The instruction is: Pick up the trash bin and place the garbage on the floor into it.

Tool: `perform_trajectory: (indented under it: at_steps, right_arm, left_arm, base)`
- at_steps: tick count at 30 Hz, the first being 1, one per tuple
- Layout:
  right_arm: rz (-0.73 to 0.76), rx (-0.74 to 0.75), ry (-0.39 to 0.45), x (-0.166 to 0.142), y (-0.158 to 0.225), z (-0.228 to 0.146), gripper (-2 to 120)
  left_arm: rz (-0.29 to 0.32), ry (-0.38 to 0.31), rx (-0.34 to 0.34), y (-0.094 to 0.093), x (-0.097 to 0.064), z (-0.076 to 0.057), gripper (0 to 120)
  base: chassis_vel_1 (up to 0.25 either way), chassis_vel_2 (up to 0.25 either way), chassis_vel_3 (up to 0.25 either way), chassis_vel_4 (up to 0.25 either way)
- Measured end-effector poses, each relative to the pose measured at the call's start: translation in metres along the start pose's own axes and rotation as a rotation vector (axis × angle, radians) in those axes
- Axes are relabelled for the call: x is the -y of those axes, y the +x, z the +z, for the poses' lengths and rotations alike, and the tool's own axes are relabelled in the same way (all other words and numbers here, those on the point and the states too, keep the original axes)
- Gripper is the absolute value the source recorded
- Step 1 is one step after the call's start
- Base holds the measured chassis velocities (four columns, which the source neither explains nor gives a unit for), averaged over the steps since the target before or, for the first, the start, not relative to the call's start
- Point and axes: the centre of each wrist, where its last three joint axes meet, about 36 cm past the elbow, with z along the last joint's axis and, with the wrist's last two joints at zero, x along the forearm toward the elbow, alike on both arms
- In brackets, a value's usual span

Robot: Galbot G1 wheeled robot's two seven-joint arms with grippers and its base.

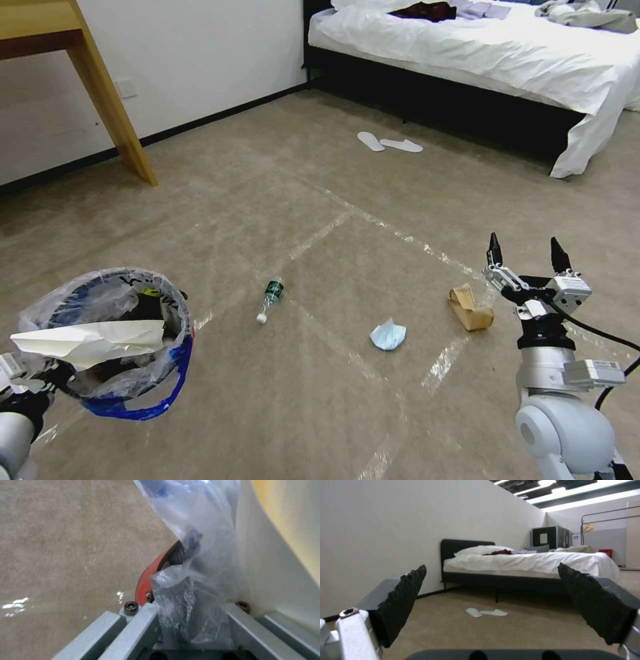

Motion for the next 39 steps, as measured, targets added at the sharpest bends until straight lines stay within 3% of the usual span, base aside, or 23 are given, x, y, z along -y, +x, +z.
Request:
perform_trajectory:
  at_steps: [8,14,16,17,18,19,20,21,22,25,29,31,39]
  right_arm:
    - [0.033,-0.074,-0.036,-0.006,-0.004,0.004,100]
    - [0.127,-0.240,-0.066,-0.015,-0.008,-0.001,100]
    - [0.208,-0.506,-0.098,-0.026,-0.011,-0.013,95]
    - [0.208,-0.506,-0.098,-0.026,-0.011,-0.013,95]
    - [0.244,-0.721,-0.131,-0.032,-0.016,-0.015,99]
    - [0.244,-0.721,-0.131,-0.032,-0.016,-0.015,99]
    - [0.273,-0.933,-0.173,-0.037,-0.027,-0.011,99]
    - [0.268,-1.053,-0.199,-0.039,-0.035,-0.005,100]
    - [0.268,-1.053,-0.199,-0.039,-0.035,-0.005,100]
    - [0.225,-1.234,-0.206,-0.046,-0.055,0.013,100]
    - [0.207,-1.312,-0.198,-0.054,-0.067,0.025,100]
    - [0.198,-1.397,-0.177,-0.064,-0.074,0.051,100]
    - [0.183,-1.512,-0.149,-0.081,-0.086,0.103,100]
  left_arm:
    - [-0.004,0.002,-0.002,0.003,0.001,0.003,0]
    - [-0.013,-0.003,-0.006,0.004,0.000,0.004,0]
    - [-0.015,-0.005,-0.006,0.005,0.000,0.005,0]
    - [-0.015,-0.005,-0.006,0.005,0.000,0.005,0]
    - [-0.016,-0.003,-0.006,0.005,0.000,0.006,0]
    - [-0.016,-0.003,-0.006,0.005,0.000,0.006,0]
    - [-0.019,-0.002,-0.005,0.005,0.000,0.006,0]
    - [-0.020,-0.001,-0.004,0.005,0.000,0.006,0]
    - [-0.020,-0.001,-0.004,0.005,0.000,0.006,0]
    - [-0.023,0.005,-0.002,0.005,-0.001,0.008,0]
    - [-0.024,0.011,-0.001,0.005,-0.002,0.009,0]
    - [-0.027,0.022,0.003,0.004,-0.002,0.010,0]
    - [-0.037,0.030,0.008,0.005,-0.005,0.011,0]
  base:
    - [-0.086,0.092,0.073,-0.073]
    - [0.000,0.000,0.000,0.000]
    - [0.000,0.000,0.000,0.000]
    - [0.000,0.000,0.000,0.000]
    - [0.000,0.000,0.000,0.000]
    - [0.000,0.000,0.000,0.000]
    - [0.000,0.000,0.000,0.000]
    - [0.000,0.000,0.000,0.000]
    - [0.000,0.000,0.000,0.000]
    - [0.000,0.000,0.000,0.000]
    - [0.000,0.000,0.000,0.000]
    - [0.000,0.000,0.000,0.000]
    - [0.000,0.000,0.000,0.000]
